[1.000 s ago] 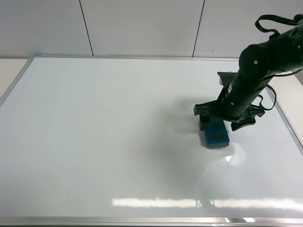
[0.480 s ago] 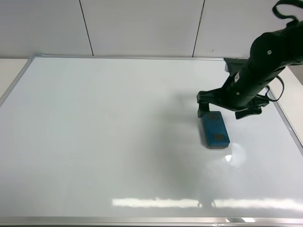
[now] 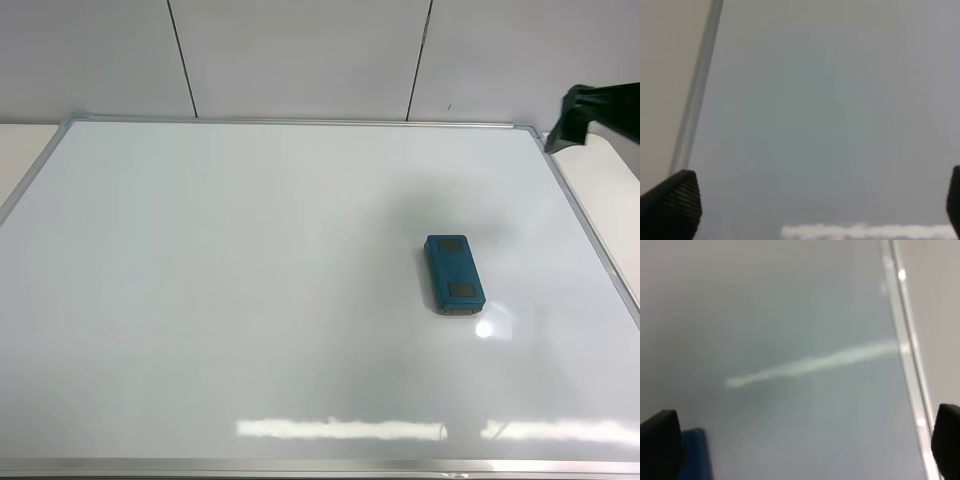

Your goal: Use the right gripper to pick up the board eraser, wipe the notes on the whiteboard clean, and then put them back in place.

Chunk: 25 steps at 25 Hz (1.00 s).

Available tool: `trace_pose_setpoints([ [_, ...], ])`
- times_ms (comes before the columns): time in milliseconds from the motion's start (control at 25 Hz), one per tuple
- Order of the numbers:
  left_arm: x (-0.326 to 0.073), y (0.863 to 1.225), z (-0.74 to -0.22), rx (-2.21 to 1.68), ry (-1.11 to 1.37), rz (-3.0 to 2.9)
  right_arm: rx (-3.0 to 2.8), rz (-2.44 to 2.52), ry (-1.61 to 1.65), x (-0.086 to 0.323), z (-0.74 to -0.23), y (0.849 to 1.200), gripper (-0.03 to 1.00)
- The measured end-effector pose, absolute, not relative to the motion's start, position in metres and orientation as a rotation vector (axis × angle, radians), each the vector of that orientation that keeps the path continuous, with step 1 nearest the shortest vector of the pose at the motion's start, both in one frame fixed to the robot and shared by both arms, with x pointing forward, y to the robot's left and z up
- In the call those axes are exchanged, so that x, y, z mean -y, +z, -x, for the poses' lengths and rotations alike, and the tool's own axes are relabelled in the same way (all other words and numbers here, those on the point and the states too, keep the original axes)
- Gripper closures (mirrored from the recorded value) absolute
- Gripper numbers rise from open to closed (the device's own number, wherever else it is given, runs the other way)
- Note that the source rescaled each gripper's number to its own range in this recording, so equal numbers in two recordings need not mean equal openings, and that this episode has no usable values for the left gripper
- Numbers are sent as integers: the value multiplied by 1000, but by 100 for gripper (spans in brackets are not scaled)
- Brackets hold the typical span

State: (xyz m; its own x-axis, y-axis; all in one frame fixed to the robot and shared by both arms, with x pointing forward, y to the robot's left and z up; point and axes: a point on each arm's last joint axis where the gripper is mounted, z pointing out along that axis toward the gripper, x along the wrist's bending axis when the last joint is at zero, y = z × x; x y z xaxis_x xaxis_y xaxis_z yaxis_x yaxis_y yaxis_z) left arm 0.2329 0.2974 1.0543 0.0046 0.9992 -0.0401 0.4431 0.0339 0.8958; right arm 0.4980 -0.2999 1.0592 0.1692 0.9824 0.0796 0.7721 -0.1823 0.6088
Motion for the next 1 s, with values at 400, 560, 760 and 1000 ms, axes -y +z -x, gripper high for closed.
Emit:
trace_pose_setpoints([
  [400, -297, 1054, -233, -1545, 917, -1514, -1382, -1841, 763, 325, -391, 1144, -3],
  [560, -297, 1054, -233, -1545, 917, -1514, -1307, -1713, 849, 318, -331, 1166, -3],
  [760, -297, 1054, -233, -1545, 917, -1514, -1254, -1604, 892, 309, -257, 1168, -3],
  [1000, -297, 1054, -233, -1545, 917, -1514, -1200, -1535, 929, 302, -196, 1153, -3],
])
